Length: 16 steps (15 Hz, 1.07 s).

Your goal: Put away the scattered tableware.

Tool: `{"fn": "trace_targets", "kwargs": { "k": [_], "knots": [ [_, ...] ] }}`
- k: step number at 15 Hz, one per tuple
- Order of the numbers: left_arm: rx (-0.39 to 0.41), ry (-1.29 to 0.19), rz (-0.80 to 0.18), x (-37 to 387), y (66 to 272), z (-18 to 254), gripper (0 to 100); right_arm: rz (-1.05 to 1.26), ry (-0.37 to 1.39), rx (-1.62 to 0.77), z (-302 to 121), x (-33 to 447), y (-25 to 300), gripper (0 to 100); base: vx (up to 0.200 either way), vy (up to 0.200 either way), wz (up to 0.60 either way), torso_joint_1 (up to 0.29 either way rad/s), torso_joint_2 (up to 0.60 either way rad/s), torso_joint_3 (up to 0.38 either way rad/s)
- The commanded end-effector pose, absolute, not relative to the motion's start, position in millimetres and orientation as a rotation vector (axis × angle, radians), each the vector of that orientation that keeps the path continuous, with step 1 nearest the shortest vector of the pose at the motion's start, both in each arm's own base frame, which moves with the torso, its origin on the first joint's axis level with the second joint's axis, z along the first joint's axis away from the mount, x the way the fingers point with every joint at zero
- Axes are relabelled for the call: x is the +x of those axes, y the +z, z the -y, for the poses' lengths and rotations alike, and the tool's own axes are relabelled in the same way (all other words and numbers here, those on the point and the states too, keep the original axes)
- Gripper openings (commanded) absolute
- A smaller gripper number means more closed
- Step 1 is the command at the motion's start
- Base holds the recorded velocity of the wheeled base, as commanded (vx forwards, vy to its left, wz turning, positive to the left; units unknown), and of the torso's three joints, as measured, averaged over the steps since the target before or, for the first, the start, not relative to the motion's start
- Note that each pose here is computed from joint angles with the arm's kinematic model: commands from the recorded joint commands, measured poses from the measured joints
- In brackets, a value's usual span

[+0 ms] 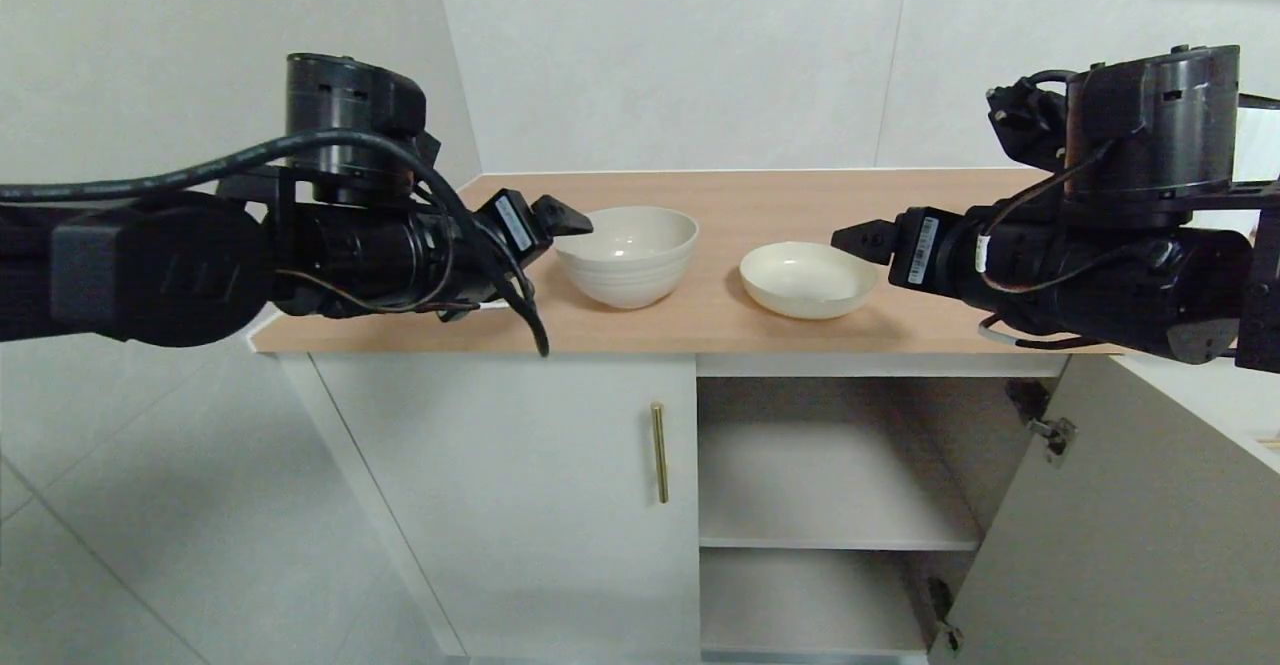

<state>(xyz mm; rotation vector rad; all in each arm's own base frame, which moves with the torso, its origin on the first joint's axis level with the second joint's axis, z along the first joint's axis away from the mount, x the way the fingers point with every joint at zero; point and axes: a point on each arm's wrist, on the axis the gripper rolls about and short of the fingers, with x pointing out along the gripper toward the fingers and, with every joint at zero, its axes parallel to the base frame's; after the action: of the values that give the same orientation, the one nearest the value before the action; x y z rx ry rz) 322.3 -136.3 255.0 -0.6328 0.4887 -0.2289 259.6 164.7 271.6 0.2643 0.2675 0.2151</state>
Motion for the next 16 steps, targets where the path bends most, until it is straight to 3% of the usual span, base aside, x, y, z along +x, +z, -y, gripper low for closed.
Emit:
{"fn": "trace_targets", "kwargs": {
  "k": [1, 4, 5, 16],
  "knots": [
    [-0.633, -0.221, -0.515, 333, 241, 142, 100, -0.264, 0.218, 0.266, -164, 258, 273, 100, 0.0, 0.0, 0.0, 0.0, 0.0, 0.0],
    [-0.637, -0.225, -0.507, 334, 241, 143, 100, -0.257, 0.219, 0.27, -163, 257, 275, 100, 0.0, 0.0, 0.0, 0.0, 0.0, 0.0],
    [-0.637, -0.225, -0.507, 334, 241, 143, 0, -0.257, 0.219, 0.27, -163, 257, 275, 100, 0.0, 0.0, 0.0, 0.0, 0.0, 0.0],
    [-0.643, -0.239, -0.491, 325, 251, 138, 0, -0.271, 0.216, 0.263, -166, 261, 271, 100, 0.0, 0.0, 0.0, 0.0, 0.0, 0.0]
  ]
}}
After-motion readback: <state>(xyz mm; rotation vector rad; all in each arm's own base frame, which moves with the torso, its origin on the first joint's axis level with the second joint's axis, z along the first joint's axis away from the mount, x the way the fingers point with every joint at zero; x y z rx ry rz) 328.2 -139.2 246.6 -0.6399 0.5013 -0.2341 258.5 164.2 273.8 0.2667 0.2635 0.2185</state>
